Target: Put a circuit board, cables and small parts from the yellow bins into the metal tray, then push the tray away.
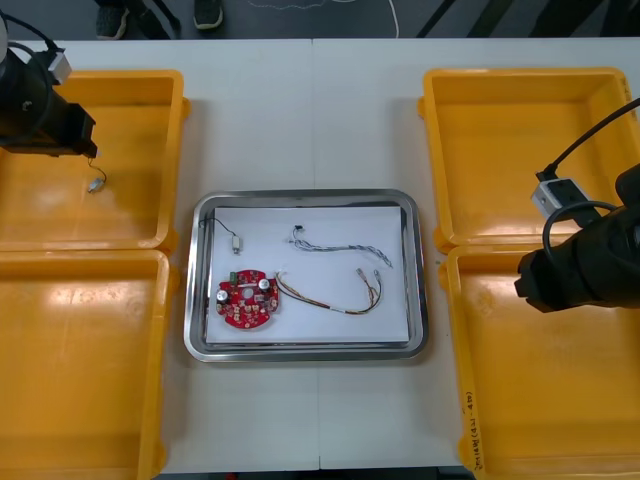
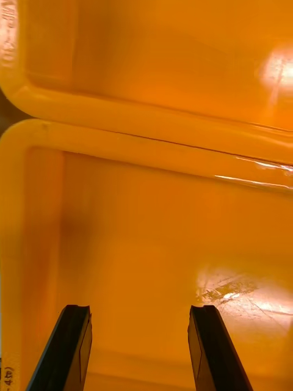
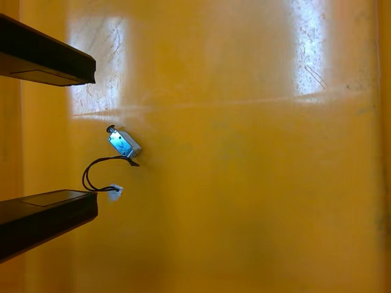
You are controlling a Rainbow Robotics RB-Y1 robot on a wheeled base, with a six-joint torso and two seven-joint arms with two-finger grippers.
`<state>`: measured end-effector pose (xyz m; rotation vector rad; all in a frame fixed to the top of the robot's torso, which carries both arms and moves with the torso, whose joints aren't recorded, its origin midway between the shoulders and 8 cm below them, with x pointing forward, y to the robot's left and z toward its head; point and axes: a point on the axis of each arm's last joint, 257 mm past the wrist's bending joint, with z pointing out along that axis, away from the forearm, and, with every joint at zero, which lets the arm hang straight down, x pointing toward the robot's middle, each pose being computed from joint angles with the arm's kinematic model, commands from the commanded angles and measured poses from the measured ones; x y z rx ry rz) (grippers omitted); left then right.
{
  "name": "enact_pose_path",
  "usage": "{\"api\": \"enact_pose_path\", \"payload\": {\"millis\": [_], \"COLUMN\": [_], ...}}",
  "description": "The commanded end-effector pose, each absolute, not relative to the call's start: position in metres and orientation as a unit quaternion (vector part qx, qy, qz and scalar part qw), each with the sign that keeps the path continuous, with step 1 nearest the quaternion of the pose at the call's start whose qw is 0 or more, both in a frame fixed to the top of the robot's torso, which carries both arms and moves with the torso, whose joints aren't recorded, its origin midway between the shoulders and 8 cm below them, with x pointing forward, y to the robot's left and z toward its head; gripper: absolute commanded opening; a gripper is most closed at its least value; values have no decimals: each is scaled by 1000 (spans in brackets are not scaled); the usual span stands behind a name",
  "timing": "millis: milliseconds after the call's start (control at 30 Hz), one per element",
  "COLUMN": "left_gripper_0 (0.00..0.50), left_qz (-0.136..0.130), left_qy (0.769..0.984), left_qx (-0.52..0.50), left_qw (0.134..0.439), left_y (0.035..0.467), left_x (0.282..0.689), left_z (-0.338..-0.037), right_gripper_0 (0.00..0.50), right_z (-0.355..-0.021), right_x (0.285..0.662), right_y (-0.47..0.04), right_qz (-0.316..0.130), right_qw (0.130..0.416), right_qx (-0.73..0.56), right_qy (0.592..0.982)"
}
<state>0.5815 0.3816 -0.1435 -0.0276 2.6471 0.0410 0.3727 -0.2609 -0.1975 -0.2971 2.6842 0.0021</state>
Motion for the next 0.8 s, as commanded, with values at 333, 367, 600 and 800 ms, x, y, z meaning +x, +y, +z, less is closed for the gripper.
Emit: {"api": "enact_pose_path", "payload": {"millis": [333,367,600,800], "left_gripper_0": [500,500,500,500], "left_qz": [-48,-50,-42,-32], "left_qy": [962,963,971,974], "left_qx": [-93,-94,-90,-91], "left_qw": [250,249,219,206], "left_y": [352,351,343,347], "left_x": [616,616,607,601], "left_z": [-140,-142,-169,-181], "right_gripper_0": [461,460,459,461], "right_z": [-201,-202,-203,-203], "right_x": [362,362,363,364], "right_y": [-297,-297,-290,-292], "right_qz": [-23,-22,1,1], "right_qw": [219,218,218,219], "right_qx": [-40,-37,5,12], "right_qy": [975,975,976,976]}}
